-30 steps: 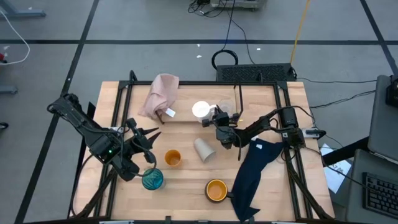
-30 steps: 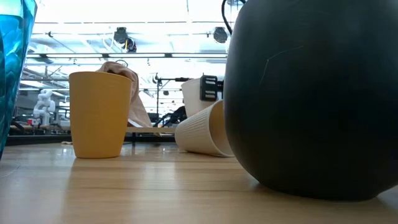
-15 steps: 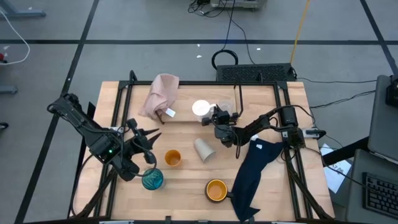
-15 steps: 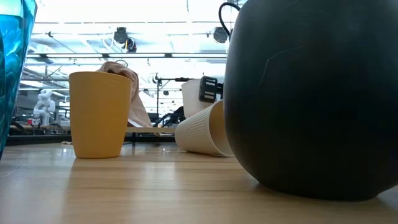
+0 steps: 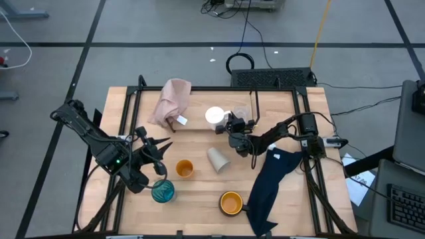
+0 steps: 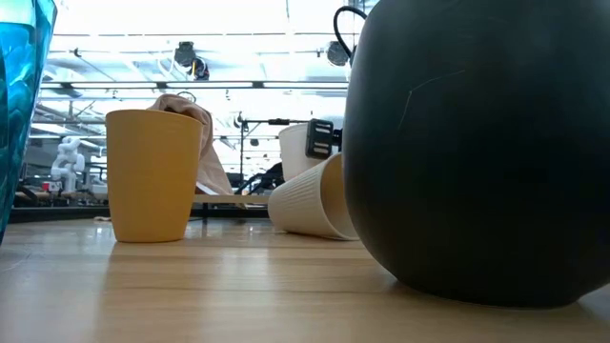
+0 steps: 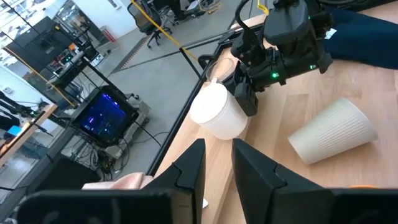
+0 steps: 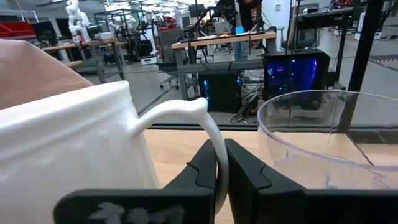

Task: Stack small to large cups/mugs on shelf
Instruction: Put the white mug on the shelf

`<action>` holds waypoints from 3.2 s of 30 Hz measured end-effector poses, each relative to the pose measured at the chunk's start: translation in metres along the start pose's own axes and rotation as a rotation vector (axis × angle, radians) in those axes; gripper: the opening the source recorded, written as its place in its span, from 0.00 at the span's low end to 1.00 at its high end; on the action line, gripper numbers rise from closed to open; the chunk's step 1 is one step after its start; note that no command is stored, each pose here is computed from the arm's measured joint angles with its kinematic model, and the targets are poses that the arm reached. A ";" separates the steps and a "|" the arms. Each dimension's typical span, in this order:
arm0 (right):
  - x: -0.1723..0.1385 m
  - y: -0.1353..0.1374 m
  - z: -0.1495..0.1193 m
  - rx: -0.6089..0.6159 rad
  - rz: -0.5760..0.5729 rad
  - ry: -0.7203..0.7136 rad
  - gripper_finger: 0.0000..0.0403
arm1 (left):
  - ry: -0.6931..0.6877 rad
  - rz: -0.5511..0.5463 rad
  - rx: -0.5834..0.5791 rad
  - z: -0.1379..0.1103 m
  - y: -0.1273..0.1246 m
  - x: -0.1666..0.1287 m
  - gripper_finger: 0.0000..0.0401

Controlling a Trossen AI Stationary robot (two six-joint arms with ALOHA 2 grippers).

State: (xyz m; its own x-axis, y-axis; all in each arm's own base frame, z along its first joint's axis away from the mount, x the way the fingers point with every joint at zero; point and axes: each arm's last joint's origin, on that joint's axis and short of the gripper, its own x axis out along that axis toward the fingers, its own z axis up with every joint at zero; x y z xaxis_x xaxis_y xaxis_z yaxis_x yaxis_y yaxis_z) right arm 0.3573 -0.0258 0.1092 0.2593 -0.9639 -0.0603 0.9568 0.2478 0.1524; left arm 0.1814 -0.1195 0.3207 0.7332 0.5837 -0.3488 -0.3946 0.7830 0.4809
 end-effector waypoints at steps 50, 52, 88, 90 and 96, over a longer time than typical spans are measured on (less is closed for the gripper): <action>0.004 0.003 0.007 -0.090 0.072 -0.008 0.28 | 0.012 -0.046 -0.011 0.001 -0.002 0.000 0.20; 0.004 0.003 0.007 -0.108 0.072 -0.009 0.29 | 0.012 -0.046 -0.011 0.001 -0.002 0.000 0.20; 0.000 0.003 0.007 -0.240 0.023 -0.023 0.53 | 0.037 -0.089 -0.028 0.001 -0.003 0.000 0.20; -0.001 0.004 0.008 -0.234 0.028 -0.025 0.54 | 0.037 -0.088 -0.029 0.001 -0.003 0.000 0.20; -0.005 0.005 0.008 -0.232 0.039 -0.026 0.54 | 0.037 -0.089 -0.028 0.001 -0.003 0.000 0.20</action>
State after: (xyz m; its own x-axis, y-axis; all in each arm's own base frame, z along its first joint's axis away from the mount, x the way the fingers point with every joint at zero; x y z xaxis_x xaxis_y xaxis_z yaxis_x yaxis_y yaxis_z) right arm 0.3596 -0.0205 0.1179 0.2962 -0.9546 -0.0332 0.9515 0.2979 -0.0765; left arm 0.1830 -0.1225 0.3196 0.7453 0.5189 -0.4186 -0.3450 0.8374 0.4239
